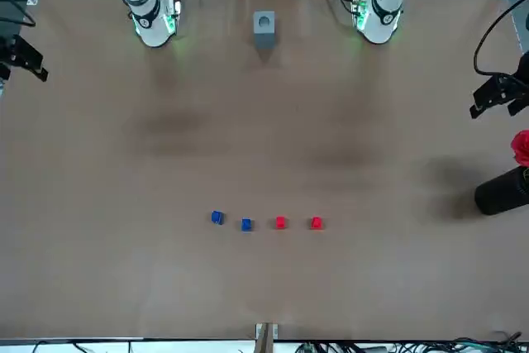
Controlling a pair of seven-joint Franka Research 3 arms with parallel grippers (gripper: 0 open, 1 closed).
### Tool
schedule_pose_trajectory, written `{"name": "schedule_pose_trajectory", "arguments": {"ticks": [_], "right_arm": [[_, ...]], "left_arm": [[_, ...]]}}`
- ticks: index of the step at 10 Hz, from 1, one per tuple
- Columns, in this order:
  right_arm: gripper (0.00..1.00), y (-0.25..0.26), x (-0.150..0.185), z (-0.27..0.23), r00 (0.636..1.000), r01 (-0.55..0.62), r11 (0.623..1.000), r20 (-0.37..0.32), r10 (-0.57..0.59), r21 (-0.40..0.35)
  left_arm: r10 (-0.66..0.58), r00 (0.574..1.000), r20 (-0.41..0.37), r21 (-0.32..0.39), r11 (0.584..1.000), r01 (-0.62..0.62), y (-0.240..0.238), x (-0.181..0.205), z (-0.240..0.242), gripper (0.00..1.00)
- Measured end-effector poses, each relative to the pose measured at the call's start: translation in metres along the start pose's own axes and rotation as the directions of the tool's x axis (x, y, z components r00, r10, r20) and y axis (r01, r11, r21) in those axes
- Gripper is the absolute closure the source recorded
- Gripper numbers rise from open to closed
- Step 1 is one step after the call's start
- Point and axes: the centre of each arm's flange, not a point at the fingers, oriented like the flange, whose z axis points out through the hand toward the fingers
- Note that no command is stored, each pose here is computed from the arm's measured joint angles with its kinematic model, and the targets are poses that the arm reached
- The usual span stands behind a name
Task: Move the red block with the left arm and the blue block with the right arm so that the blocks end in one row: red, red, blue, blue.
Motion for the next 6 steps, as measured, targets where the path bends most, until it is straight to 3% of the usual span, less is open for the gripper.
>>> {"name": "schedule_pose_trajectory", "arguments": {"ticks": [6], "right_arm": [[0.0,-0.003,-0.0011,0.0011,1.0,0.006,1.0,0.003,-0.006,0.0]], "left_arm": [[0.002,1.0,0.001,0.006,1.0,-0.002,0.0005,-0.0001,0.0002,0.01]]}}
